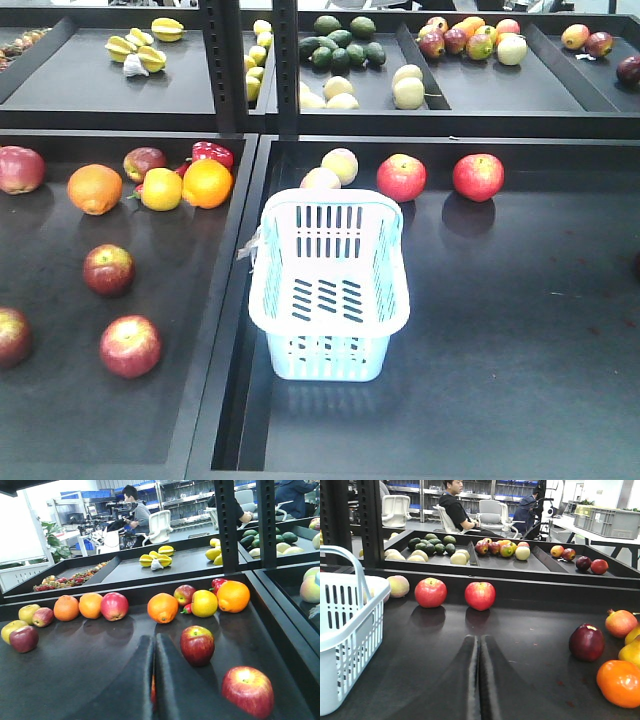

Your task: Pick three apples into basket with both arms

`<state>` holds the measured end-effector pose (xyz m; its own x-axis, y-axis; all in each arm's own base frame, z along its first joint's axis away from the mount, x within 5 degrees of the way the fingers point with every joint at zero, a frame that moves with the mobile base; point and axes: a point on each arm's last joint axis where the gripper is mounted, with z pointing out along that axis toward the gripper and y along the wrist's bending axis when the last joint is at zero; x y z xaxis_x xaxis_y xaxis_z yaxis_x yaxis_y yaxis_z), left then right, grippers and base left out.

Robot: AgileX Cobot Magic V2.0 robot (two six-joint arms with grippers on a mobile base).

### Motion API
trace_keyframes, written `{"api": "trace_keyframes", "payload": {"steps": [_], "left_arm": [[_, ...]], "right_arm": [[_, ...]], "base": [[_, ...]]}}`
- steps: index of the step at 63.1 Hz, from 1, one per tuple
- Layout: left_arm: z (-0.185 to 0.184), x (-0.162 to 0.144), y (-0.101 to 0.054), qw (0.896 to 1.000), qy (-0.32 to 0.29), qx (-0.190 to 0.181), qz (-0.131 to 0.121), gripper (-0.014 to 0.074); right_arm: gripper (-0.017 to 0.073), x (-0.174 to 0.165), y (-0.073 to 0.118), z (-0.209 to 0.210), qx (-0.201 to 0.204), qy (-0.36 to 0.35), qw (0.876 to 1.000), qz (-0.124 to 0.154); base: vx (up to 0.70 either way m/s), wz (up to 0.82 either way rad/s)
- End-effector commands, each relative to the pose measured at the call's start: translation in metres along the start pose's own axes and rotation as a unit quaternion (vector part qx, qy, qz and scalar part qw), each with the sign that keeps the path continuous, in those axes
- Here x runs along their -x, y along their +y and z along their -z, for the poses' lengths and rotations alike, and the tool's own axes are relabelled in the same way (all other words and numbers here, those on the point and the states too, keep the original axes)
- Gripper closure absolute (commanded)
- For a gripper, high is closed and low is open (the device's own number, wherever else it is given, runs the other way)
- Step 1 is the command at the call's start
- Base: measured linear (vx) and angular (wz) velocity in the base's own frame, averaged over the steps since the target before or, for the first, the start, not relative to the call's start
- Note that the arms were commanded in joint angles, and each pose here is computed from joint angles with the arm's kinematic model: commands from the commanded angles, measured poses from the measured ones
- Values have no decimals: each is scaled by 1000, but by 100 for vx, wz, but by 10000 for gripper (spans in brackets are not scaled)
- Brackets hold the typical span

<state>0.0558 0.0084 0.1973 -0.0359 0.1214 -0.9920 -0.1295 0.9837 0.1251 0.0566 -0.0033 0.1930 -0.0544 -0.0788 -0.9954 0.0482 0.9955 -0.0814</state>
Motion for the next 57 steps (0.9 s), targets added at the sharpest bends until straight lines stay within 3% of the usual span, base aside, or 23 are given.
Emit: {"api": "trace_keyframes", "payload": {"steps": [1, 57], "left_arm": [[1, -1, -2, 999, -36, -6, 3, 600], [1, -1, -2, 999, -36, -6, 3, 600]], "right_arm": [[563, 4, 0, 0, -3, -36, 999, 7], [563, 4, 0, 0, -3, -36, 999, 7]], "base": [[6, -5], [5, -3]]}}
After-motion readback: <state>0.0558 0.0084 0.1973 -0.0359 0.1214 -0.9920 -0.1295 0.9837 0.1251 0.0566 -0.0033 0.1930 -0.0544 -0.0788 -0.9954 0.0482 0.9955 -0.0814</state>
